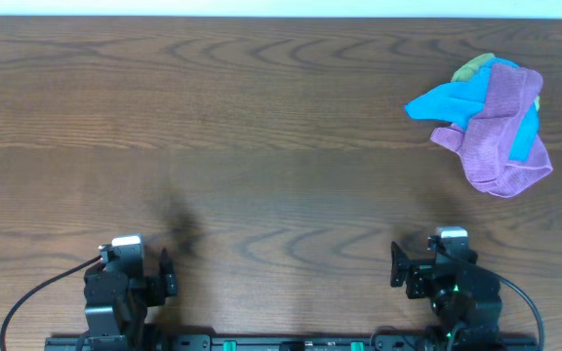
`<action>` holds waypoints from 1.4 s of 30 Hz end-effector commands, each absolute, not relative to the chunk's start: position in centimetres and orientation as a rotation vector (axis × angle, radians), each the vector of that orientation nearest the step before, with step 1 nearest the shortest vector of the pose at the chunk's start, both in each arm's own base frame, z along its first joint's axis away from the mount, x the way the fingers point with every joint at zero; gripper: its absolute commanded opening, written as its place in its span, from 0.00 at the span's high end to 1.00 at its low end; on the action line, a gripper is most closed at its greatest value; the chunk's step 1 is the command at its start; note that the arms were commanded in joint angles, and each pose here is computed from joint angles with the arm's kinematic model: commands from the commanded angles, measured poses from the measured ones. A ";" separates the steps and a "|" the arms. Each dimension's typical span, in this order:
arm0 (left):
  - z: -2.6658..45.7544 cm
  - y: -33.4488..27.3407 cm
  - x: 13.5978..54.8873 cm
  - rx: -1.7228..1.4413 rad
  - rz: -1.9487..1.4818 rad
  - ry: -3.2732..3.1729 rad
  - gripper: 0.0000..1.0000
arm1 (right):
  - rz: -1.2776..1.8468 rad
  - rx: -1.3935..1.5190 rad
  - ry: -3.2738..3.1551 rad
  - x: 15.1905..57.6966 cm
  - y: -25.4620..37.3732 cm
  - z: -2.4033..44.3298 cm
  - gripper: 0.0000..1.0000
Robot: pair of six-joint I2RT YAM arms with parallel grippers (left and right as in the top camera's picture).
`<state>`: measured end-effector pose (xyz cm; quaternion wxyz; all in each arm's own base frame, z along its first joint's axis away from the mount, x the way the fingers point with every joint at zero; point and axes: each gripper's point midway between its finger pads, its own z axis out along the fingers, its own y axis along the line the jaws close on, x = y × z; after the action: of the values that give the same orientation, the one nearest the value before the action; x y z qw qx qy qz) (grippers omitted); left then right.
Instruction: Fold the cloth
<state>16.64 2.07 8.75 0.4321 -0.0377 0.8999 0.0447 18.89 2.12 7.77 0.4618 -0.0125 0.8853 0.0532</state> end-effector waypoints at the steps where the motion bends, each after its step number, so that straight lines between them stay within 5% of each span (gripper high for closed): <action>1: 8.6 1.9 16.6 -0.071 0.112 2.246 0.05 | 0.112 -0.029 2.178 18.9 1.8 7.4 0.01; 13: 8.6 1.9 16.6 -0.070 0.112 2.246 0.05 | 0.108 -0.036 2.182 19.2 1.8 8.1 0.01; 42: 8.6 1.9 16.6 -0.071 0.112 2.246 0.05 | 0.106 -0.035 2.233 25.8 2.2 19.7 0.01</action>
<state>16.64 2.05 8.76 0.4324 -0.0375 0.8998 0.0445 24.83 2.46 18.02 0.4293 -0.0131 0.9017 0.0496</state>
